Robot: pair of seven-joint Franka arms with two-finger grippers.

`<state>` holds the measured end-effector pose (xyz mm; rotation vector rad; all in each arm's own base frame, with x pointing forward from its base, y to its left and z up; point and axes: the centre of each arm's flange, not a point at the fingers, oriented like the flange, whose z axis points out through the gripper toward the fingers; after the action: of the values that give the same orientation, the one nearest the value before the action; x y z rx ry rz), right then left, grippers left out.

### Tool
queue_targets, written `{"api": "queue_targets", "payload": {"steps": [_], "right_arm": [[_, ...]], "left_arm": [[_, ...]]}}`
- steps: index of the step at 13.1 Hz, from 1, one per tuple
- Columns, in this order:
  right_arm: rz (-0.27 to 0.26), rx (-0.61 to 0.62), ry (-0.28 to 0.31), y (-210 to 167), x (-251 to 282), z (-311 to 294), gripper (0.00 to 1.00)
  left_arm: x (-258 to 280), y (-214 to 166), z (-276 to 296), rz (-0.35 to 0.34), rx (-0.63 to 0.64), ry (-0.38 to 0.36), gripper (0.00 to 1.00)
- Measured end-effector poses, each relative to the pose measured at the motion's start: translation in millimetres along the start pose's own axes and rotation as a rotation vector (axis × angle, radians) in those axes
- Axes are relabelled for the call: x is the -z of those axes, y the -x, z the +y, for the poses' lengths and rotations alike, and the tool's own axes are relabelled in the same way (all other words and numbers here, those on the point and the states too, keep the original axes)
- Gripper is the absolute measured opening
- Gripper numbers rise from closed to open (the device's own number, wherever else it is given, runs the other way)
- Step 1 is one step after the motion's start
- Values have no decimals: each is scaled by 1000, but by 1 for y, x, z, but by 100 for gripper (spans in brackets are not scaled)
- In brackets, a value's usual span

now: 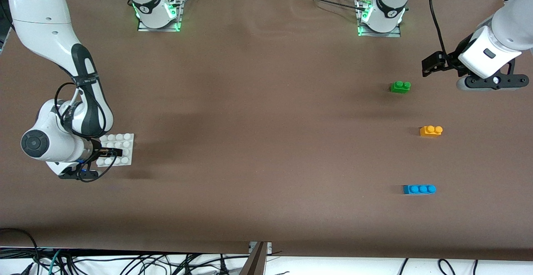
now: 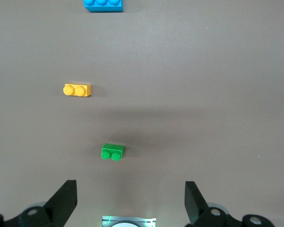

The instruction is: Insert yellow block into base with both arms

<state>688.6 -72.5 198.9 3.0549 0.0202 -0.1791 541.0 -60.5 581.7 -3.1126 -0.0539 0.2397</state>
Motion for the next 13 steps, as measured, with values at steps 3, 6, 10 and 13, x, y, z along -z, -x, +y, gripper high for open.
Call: {"api": "queue_targets", "payload": {"steps": [3,6,10,13], "right_arm": [[-16,-8,4,5,-7,5,100],[-16,-8,4,6,-7,5,100],[-22,1,2,9,-7,5,100],[-24,24,1,10,-7,5,100]], "left_arm": [[0,0,0,0,0,0,100],[0,0,0,0,1,0,100],[0,0,-1,0,2,0,100],[0,0,-1,0,2,0,100]]}}
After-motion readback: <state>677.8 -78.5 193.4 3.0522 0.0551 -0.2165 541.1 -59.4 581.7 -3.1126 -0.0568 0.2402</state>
